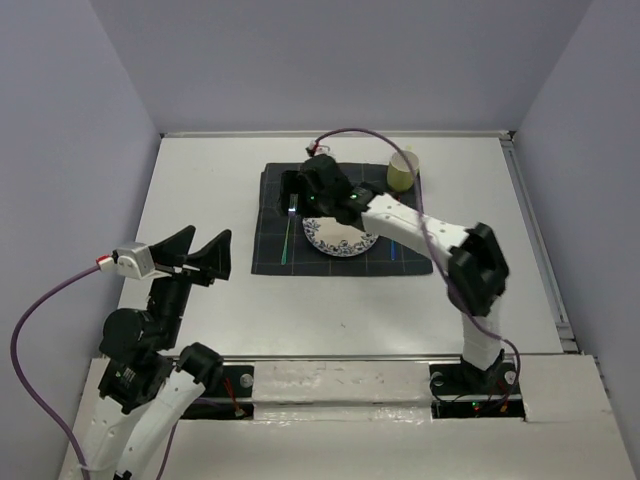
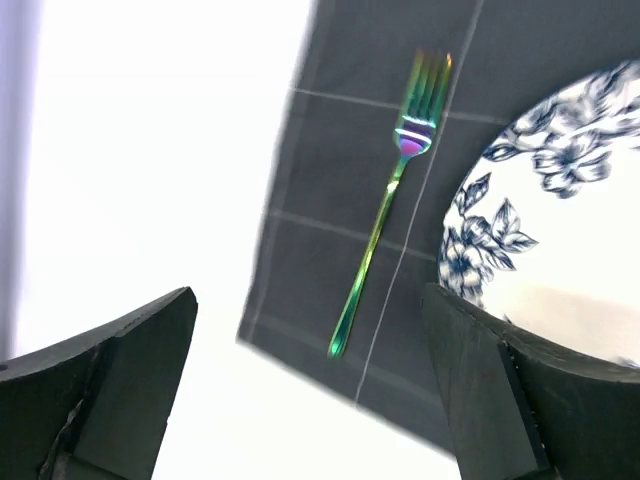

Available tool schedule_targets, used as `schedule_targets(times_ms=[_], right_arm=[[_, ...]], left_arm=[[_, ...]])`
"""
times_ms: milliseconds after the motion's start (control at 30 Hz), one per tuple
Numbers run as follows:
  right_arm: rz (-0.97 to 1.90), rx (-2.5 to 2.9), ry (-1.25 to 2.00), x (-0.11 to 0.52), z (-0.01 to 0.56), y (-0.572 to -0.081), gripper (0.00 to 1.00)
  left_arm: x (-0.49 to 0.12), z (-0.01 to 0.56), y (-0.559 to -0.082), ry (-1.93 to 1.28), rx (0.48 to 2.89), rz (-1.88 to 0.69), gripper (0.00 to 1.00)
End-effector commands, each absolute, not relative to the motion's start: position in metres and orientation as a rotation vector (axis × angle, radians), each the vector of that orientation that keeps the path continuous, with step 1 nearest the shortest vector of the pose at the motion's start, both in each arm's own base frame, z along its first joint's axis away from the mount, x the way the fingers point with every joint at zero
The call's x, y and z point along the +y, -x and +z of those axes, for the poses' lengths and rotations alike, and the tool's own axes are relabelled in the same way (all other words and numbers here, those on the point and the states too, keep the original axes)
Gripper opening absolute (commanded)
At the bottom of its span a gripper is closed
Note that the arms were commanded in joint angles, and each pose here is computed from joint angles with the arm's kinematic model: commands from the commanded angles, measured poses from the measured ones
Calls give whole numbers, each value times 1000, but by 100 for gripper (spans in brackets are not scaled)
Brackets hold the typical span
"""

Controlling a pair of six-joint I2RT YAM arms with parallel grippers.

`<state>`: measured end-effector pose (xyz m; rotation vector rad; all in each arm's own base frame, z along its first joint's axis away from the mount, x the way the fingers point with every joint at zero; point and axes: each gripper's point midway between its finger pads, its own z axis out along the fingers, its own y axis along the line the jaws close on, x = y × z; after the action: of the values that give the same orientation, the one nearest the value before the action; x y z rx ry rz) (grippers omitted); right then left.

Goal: Set the dinner table for one person

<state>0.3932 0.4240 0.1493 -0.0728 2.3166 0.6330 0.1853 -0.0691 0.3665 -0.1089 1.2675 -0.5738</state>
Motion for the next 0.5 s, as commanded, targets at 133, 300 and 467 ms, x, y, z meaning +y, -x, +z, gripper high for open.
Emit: schedule_targets(times_ms=[133, 300, 467], right_arm=[[895, 1680, 205, 318, 361, -295, 100], [751, 1706, 118, 227, 300, -245, 100], [652, 1841, 59, 176, 230, -212, 100]], left_arm=[[-52, 368, -200, 185, 1269, -469, 99], [-58, 364, -208, 159, 1293, -467, 99], [-88, 351, -218, 37, 1361, -533, 99]])
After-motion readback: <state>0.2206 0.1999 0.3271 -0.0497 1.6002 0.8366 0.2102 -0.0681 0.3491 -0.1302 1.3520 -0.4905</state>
